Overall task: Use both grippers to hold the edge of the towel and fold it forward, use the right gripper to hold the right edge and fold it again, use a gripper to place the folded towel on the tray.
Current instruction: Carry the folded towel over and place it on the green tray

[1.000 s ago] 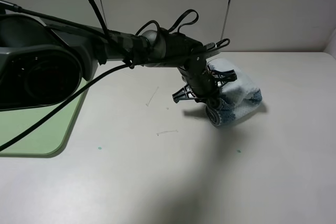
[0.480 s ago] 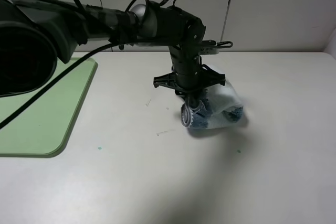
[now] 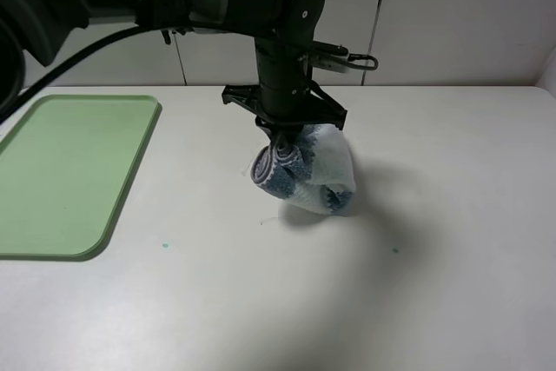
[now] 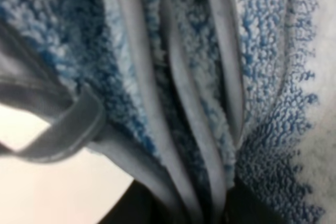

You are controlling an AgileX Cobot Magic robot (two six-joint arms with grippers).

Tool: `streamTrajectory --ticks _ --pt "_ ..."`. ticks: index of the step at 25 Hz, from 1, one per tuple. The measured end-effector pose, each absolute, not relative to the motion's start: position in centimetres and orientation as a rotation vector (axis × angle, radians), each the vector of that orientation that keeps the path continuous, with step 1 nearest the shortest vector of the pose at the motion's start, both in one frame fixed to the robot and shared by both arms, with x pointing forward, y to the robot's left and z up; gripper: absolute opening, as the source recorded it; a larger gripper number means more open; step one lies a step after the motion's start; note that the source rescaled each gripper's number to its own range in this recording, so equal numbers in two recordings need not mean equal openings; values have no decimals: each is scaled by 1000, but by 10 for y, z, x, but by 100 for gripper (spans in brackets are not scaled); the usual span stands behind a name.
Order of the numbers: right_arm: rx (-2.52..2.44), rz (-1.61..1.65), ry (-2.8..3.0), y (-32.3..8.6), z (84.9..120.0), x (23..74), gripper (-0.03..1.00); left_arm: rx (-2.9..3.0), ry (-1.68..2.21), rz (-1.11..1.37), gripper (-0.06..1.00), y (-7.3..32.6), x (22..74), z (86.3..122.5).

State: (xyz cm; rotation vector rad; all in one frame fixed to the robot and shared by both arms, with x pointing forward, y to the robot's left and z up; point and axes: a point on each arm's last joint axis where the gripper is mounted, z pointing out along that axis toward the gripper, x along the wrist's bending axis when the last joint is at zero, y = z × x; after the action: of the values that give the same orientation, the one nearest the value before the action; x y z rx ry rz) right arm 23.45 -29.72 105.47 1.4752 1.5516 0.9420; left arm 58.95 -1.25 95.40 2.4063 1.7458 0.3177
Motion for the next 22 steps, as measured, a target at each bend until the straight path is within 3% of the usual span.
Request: streamTrajectory --ticks 8,22 --pt "1475 942 1552 -297 1055 235 100 2420 1765 324 18 39 580 967" --pt "1475 942 1552 -297 1055 235 100 2315 1935 341 18 180 552 966"
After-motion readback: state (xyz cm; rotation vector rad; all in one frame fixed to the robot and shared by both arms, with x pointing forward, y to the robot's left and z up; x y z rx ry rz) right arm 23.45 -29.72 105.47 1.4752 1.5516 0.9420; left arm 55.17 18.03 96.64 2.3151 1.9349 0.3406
